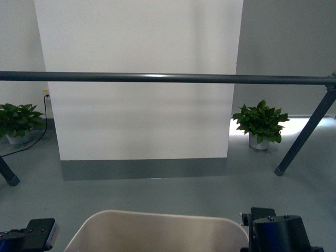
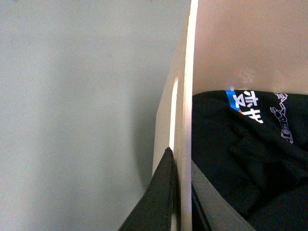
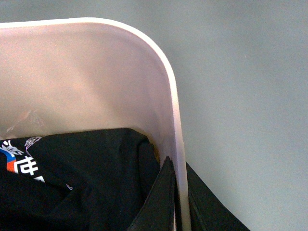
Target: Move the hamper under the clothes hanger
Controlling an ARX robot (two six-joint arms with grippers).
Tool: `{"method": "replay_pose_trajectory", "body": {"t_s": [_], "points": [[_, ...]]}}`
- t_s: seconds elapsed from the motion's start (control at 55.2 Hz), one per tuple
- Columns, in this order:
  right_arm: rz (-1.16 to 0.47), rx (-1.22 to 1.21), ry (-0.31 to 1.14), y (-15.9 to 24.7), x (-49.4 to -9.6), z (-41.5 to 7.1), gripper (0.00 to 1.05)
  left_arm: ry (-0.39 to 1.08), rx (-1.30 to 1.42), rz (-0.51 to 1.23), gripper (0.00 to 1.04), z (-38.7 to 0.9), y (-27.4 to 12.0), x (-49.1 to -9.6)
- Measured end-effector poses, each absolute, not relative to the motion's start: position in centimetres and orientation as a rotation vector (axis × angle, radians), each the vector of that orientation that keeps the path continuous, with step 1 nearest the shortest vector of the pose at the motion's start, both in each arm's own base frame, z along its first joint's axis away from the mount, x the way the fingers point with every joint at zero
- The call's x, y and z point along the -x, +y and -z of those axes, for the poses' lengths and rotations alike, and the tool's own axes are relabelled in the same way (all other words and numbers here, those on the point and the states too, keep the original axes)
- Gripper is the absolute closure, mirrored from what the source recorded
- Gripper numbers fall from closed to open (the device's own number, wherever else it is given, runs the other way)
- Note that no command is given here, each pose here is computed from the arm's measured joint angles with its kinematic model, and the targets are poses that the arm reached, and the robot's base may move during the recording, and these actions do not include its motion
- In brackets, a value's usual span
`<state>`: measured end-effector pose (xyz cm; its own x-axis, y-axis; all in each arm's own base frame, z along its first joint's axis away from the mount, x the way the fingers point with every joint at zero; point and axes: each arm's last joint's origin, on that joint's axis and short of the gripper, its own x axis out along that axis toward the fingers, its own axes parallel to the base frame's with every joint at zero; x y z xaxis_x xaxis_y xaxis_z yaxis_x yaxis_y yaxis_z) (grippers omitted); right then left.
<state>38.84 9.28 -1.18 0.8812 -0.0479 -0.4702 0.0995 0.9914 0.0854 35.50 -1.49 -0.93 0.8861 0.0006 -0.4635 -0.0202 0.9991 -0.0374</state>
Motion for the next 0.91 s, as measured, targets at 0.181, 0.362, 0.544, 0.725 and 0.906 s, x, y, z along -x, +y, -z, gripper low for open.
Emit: {"method": "replay_pose_trajectory", "body": {"t_s": [0.181, 0.362, 0.544, 0.725, 0.906], "points": [[0.044, -0.137, 0.456, 10.0, -41.5, 0.4, 1.02, 0.432, 0.056, -0.032, 1.01, -0.2, -1.0, -38.2], [0.026, -0.131, 0.479, 10.7, -43.9, 0.4, 1.02, 0.466, 0.051, -0.049, 1.01, 0.4, -1.0, -40.2], [0.004, -0.122, 0.554, 11.0, -44.9, 2.1, 1.02, 0.536, 0.036, -0.057, 1.01, 1.8, -1.3, -40.5], [-0.012, -0.118, 0.601, 11.3, -45.5, 3.4, 1.02, 0.580, 0.002, -0.072, 1.01, 2.3, -1.5, -40.3], [-0.031, -0.118, 0.622, 11.7, -46.1, 3.8, 1.02, 0.602, -0.013, -0.089, 1.01, 2.5, -1.5, -40.2]]}}
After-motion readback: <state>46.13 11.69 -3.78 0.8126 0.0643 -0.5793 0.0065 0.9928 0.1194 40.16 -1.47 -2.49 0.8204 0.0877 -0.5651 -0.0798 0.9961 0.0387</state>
